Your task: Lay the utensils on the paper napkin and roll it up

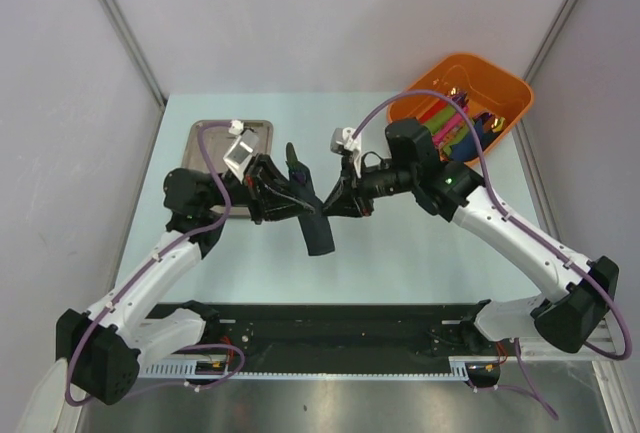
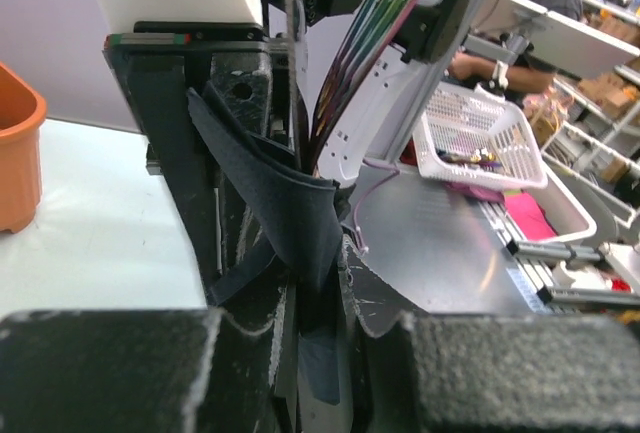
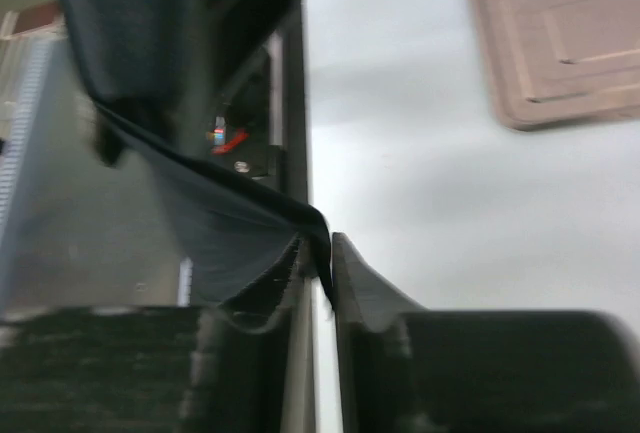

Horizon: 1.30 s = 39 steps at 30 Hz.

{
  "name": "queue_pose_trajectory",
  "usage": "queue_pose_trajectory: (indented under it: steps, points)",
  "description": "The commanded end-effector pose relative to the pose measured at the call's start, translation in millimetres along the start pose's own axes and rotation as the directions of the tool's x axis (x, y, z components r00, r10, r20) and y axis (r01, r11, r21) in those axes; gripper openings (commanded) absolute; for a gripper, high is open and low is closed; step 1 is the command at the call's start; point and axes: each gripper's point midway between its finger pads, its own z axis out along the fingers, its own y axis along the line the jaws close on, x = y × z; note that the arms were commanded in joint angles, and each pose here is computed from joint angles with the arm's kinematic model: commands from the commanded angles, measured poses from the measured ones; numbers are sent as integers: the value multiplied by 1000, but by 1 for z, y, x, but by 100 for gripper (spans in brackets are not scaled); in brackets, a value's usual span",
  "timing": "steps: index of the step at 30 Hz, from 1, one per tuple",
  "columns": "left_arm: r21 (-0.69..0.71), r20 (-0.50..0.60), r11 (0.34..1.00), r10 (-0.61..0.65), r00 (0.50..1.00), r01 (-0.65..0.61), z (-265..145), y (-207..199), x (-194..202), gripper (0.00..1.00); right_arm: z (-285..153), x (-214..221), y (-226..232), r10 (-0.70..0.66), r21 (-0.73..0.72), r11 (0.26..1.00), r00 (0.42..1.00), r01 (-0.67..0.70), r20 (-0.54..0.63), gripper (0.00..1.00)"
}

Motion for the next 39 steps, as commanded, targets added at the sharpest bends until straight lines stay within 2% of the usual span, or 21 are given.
queue_pose_trajectory:
  steps: [1, 2, 3, 4, 5, 6, 8, 9, 10, 11, 12, 14, 15, 20, 23, 27, 36, 39]
  points:
    - [19, 70, 998, 51, 996, -53, 6, -19, -21, 0, -15, -6, -48, 44, 181, 982, 999, -44, 5, 30]
    - [-1, 73, 998, 56, 996, -56, 5, -16, -22, 0, -23, -15, -52, 44, 203, 978, 999, -47, 21, 37]
    - [-54, 91, 992, 114, 989, -110, 5, -6, -29, 0, -29, -20, -53, 48, 224, 973, 998, -53, 26, 48]
    - [-118, 70, 992, 58, 996, -50, 4, 7, -22, 0, -35, -20, -55, 66, 246, 967, 998, -69, 18, 49]
    - [-183, 67, 982, 60, 996, -46, 1, 18, -21, 0, -43, -25, -54, 61, 271, 960, 998, -67, 30, 50]
    - [-275, 85, 953, 153, 985, -125, -2, 31, -36, 0, -56, -32, -63, 68, 333, 939, 996, -81, 50, 49]
    - [-387, 89, 919, 115, 989, -72, -8, 53, -34, 0, -72, -37, -66, 80, 400, 911, 994, -105, 79, 50]
    - [-462, 107, 884, 138, 985, -73, -13, 69, -43, 0, -83, -38, -77, 97, 468, 874, 991, -131, 97, 54]
    - [-520, 97, 854, 99, 990, -34, -18, 82, -36, 0, -89, -38, -81, 105, 504, 852, 989, -143, 103, 55]
    - [-560, 95, 827, 115, 989, -42, -22, 89, -43, 0, -97, -39, -86, 110, 541, 827, 988, -154, 112, 55]
    - [-640, 107, 768, 110, 988, -17, -31, 106, -44, 0, -108, -42, -94, 122, 593, 786, 984, -177, 131, 56]
    - [-705, 84, 709, 110, 990, -19, -41, 119, -46, 0, -115, -49, -96, 115, 612, 770, 983, -181, 146, 56]
    - [-738, 92, 675, 111, 989, -7, -46, 127, -47, 0, -115, -58, -92, 118, 600, 773, 976, -205, 181, 57]
    - [-766, 115, 642, 82, 990, 36, -49, 136, -49, 0, -85, -77, -62, 136, 446, 865, 963, -229, 232, 75]
    - [-758, 135, 650, 69, 988, 58, -47, 135, -51, 0, -56, -69, -57, 164, 388, 891, 964, -235, 208, 75]
    - [-709, 183, 700, 59, 981, 90, -38, 121, -57, 0, -29, -56, -63, 188, 351, 905, 966, -241, 179, 78]
    - [-575, 267, 807, 29, 963, 136, -21, 92, -66, 0, 0, -55, -67, 207, 252, 936, 963, -246, 171, 88]
    - [-517, 286, 846, 28, 958, 130, -15, 81, -69, 0, 5, -55, -59, 206, 207, 949, 965, -238, 164, 87]
